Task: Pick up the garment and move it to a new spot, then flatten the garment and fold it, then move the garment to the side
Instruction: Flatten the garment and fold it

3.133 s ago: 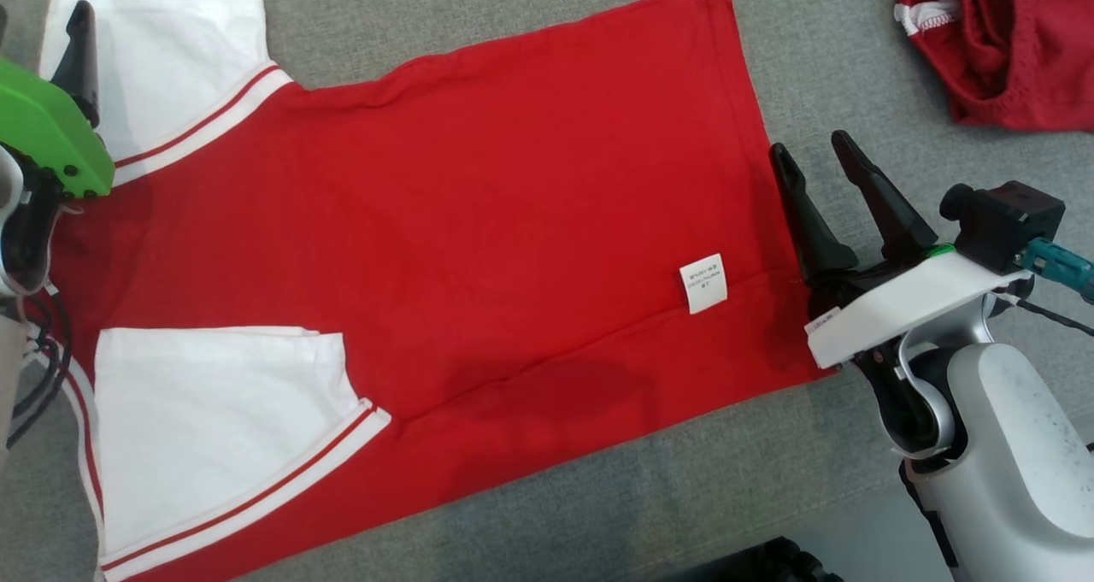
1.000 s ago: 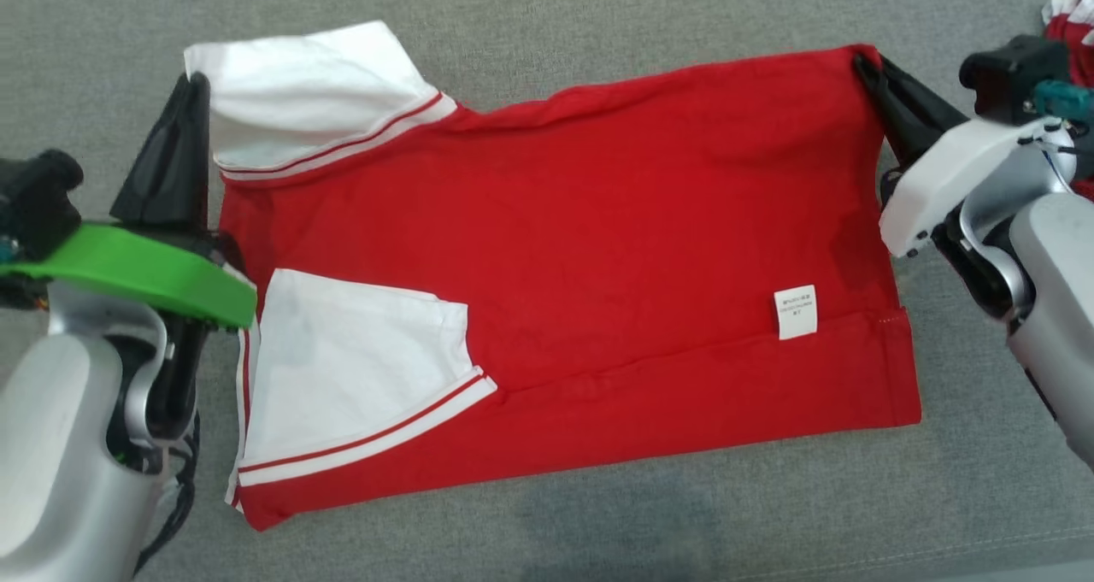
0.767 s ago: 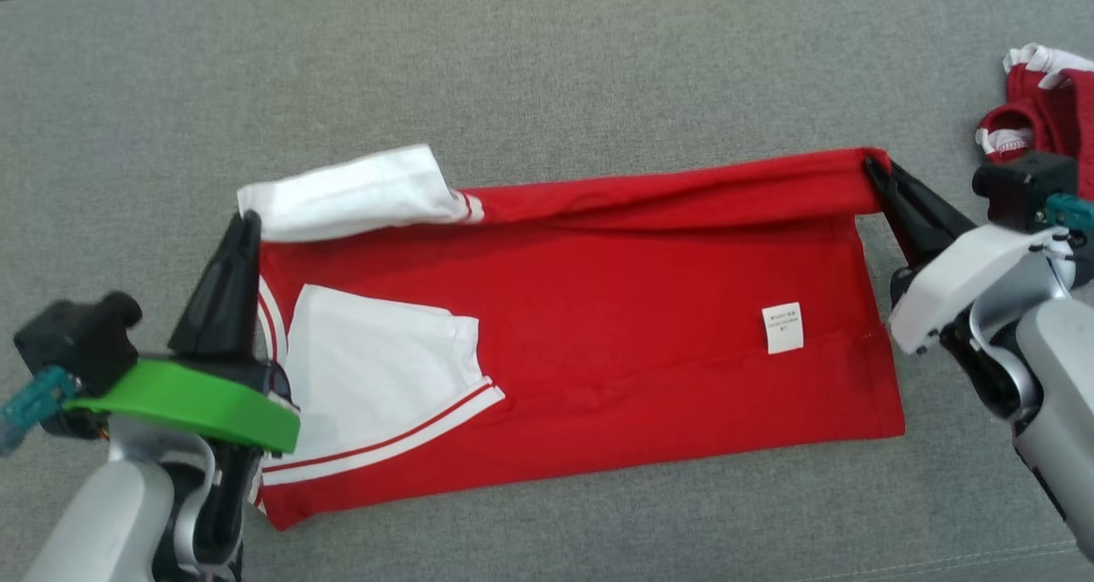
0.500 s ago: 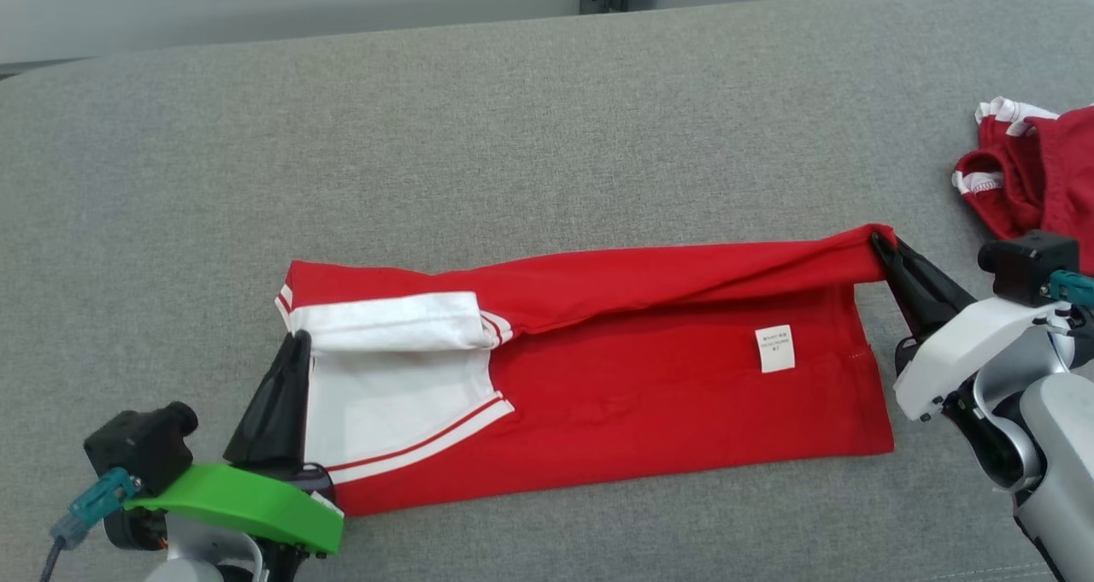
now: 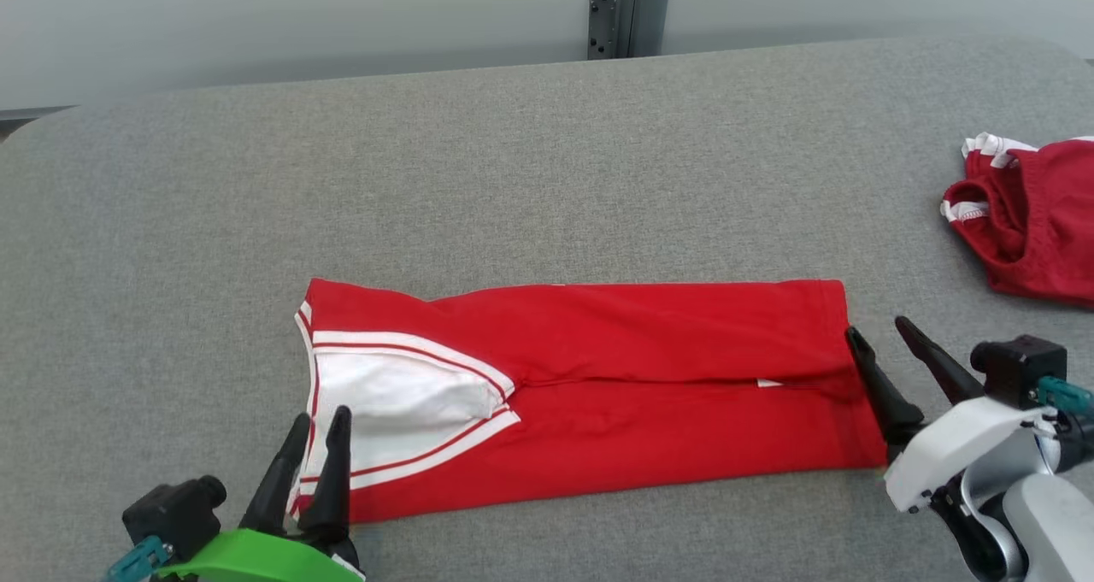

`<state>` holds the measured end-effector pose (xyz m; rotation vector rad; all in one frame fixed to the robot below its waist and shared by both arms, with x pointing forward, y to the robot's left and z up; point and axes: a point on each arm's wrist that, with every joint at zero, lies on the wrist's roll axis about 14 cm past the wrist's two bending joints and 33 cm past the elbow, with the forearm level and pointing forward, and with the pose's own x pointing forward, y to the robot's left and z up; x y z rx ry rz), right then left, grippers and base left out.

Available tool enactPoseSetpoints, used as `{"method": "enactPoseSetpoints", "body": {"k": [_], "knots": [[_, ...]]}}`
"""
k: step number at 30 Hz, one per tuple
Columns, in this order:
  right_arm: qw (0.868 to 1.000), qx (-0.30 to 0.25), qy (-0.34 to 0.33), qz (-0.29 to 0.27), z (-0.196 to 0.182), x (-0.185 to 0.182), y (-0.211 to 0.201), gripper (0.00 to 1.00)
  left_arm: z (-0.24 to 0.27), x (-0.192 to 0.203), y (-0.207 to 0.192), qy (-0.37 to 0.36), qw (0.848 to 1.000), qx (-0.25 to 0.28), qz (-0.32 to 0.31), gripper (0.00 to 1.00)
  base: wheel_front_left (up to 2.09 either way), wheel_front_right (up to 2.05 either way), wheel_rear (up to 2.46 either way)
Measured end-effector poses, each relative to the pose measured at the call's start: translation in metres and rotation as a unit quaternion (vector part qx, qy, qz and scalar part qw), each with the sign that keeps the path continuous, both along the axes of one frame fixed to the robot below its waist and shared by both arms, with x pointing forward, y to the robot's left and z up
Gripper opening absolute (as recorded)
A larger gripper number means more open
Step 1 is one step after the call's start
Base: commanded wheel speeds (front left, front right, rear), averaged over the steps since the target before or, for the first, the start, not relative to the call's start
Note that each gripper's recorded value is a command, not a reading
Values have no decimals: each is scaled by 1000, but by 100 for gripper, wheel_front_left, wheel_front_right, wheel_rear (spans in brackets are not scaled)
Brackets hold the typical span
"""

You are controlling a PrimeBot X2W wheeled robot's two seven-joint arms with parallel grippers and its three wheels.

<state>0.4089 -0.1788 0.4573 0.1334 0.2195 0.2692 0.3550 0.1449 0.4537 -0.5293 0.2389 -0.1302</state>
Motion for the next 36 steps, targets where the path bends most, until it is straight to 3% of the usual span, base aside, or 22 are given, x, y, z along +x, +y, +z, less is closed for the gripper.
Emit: {"method": "enactPoseSetpoints", "body": {"k": [7, 13, 25, 36], "knots": [[998, 27, 17, -54, -21, -36, -15, 100, -2, -19, 7, 2, 1000, -13, 24, 100, 0, 0, 0], [996, 19, 8, -82, -16, -40, -33, 100, 7, -20, 7, -19, 1000, 3, 22, 100, 0, 0, 0], [998, 7, 39, -57, -17, 2, -7, 100, 15, -11, -1, -44, 999, 21, 22, 100, 0, 0, 0], [988, -26, 144, -39, -70, 3, 3, 100, 11, -12, 13, -40, 998, 27, 48, 100, 0, 0, 0]]}}
